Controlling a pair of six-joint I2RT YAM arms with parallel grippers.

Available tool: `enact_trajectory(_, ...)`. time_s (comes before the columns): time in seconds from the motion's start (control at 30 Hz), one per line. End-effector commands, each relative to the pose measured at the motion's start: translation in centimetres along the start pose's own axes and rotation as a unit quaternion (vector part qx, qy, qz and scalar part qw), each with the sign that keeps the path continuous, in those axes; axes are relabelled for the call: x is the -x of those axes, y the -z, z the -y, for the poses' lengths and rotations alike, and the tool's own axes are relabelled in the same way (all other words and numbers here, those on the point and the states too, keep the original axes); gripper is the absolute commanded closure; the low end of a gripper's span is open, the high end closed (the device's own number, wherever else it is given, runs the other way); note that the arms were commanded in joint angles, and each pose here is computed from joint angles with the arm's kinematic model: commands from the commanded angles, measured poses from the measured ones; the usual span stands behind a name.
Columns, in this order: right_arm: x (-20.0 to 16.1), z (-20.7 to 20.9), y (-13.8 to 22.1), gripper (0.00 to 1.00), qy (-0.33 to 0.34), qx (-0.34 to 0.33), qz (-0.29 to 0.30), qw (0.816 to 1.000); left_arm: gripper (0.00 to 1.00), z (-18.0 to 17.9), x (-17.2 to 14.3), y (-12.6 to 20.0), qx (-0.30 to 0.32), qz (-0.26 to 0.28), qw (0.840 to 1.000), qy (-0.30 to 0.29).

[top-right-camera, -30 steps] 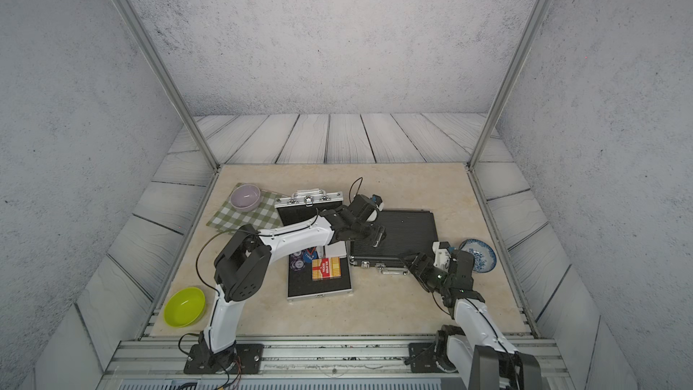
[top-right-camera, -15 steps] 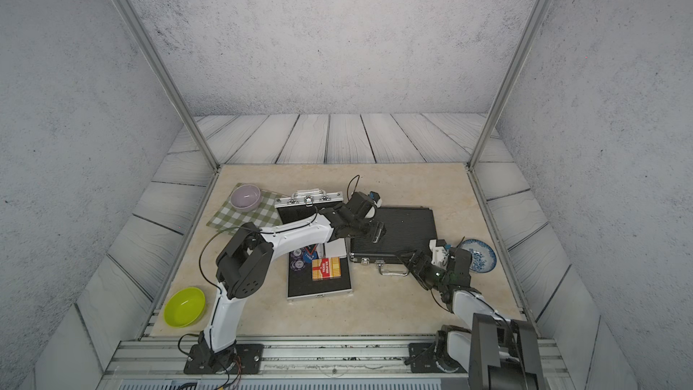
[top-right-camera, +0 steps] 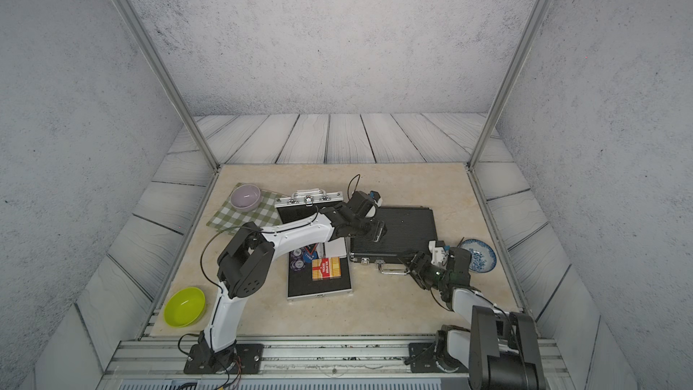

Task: Open the poker set cases
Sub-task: Pick up the poker set case from the center of the board.

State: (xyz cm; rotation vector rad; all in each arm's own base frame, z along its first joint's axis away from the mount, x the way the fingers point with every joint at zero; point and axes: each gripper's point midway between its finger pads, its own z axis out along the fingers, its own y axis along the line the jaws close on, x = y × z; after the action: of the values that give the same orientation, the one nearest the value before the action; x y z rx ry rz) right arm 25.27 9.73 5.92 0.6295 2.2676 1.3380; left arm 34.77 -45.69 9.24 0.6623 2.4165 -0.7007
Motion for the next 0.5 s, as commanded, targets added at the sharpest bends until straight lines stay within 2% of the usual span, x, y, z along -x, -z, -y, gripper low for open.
enact_trajectory(0.0, 0.2, -3.4, 0.5, 0.28, 0.034, 0.056, -0.007, 0.998, 0.34, -2.3, -6.6, -2.8, 0.023, -0.102, 0.994, 0.021)
enact_trajectory(0.23, -0.2, -1.3, 0.1, 0.35, -0.044, 0.040, 0.002, 0.998, 0.34, -2.3, -6.6, -2.8, 0.023, -0.101, 0.994, 0.027)
enact_trajectory(0.47, -0.6, 0.2, -0.2, 0.34, -0.067, 0.011, -0.005, 0.998, 0.34, -2.3, -6.8, -2.8, 0.023, -0.103, 0.994, 0.033)
